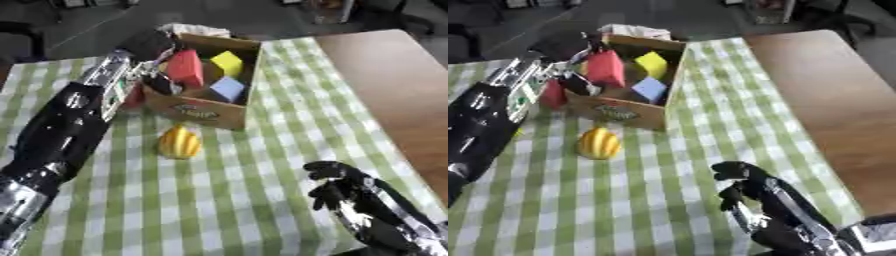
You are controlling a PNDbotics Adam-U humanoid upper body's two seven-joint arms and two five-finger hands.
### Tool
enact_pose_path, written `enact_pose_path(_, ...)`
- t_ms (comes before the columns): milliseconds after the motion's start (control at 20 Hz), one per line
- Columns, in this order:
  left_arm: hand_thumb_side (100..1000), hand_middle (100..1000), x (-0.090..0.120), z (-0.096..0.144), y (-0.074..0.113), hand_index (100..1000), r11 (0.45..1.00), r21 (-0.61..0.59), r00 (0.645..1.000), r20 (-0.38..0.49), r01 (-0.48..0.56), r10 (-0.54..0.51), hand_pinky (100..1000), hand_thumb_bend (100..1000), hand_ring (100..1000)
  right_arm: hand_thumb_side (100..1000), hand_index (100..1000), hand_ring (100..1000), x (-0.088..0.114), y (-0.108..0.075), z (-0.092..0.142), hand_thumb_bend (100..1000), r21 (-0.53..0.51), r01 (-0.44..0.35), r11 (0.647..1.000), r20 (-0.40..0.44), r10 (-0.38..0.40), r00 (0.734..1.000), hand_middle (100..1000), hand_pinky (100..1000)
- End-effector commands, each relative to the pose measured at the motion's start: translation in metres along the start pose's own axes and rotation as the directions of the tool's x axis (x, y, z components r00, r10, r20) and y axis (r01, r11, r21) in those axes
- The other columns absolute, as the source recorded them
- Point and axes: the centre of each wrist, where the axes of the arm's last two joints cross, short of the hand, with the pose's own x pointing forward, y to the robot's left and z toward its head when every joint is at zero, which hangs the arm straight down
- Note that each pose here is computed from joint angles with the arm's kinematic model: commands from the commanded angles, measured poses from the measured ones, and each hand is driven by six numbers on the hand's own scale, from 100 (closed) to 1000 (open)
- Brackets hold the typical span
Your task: Pick up objects on the table and place them in the box.
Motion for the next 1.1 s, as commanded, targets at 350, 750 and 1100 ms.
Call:
enact_pose_path(350,770,833,-0.020,0.009,0.016,959,0.991,-0.016,0.991,0.025,0.136,-0.135,811,632,761,473,759,503,0.005,-0.004,-0.001,100,-0.005,-0.015,1.000,0.015,0.015,1.000,829,700)
enact_pose_path(750,854,873,-0.051,0.046,0.049,969,0.989,-0.037,0.990,0.030,0.140,-0.139,811,539,774,472,759,503,0.004,-0.006,0.001,100,-0.015,-0.025,1.000,0.005,0.025,1.000,829,700)
enact_pose_path(1100,506,839,-0.097,0.092,0.055,957,0.992,-0.126,0.990,-0.136,0.023,-0.041,795,446,756,474,758,503,0.003,-0.008,0.002,100,-0.023,-0.035,0.999,0.000,0.035,0.999,828,699)
